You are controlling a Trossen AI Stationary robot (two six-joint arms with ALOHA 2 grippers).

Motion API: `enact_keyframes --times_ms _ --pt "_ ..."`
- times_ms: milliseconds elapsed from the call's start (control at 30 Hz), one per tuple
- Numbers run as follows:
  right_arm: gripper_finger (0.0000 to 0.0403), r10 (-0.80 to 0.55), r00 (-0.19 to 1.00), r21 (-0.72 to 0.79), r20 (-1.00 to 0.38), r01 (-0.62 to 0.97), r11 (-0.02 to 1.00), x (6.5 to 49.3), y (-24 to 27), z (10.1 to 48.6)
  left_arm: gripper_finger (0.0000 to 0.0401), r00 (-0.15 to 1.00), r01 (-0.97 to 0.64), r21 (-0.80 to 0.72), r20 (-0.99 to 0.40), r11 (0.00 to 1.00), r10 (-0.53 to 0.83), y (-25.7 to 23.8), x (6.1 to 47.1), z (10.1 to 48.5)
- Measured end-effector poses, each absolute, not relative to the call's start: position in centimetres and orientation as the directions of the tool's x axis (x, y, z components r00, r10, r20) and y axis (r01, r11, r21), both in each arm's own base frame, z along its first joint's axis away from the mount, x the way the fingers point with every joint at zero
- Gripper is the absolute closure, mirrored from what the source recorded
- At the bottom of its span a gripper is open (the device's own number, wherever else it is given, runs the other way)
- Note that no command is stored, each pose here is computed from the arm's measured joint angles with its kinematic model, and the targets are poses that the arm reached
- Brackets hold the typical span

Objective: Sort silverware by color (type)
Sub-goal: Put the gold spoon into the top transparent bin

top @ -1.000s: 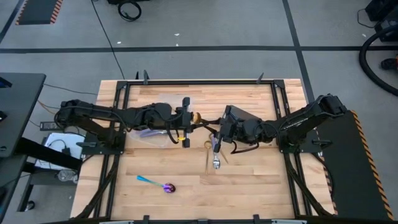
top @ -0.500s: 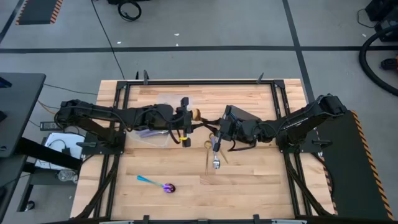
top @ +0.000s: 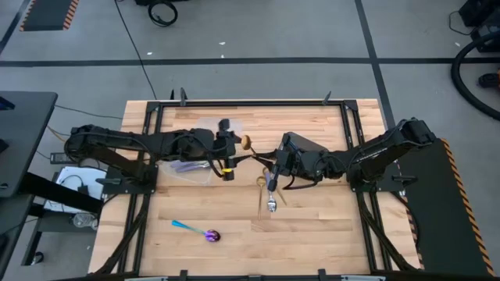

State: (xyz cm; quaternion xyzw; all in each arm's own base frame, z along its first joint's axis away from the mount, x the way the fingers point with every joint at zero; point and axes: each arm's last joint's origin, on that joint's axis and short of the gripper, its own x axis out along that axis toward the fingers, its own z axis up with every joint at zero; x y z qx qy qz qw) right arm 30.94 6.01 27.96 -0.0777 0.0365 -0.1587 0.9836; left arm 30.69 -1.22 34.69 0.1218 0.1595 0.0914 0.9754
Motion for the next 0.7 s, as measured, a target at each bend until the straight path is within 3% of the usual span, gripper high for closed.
enact_keyframes --times_ms 267,367,500,700 --pt "0.0384 -0.338 0.939 -0.134 -0.069 0.327 0.935 30.7 5.9 28.0 0.0209 0.842 -0.143 0.34 -0.452 0.93 0.295 -1.1 28.8 33.7" --pt "0.0384 -0.352 0.931 -0.1 -0.1 0.343 0.934 30.7 5.5 27.7 0.0218 0.797 -0.064 0.393 -0.533 0.917 0.284 -1.6 28.2 32.9" --pt "0.0384 -0.372 0.917 -0.027 -0.146 0.372 0.928 30.8 4.5 27.2 0.0224 0.792 0.038 0.508 -0.54 0.861 0.284 -2.5 28.4 32.5" --pt "0.0375 -0.367 0.901 0.1 -0.23 0.397 0.912 30.9 3.0 26.3 0.0229 0.774 0.096 0.696 -0.501 0.712 0.386 -4.0 29.5 31.6"
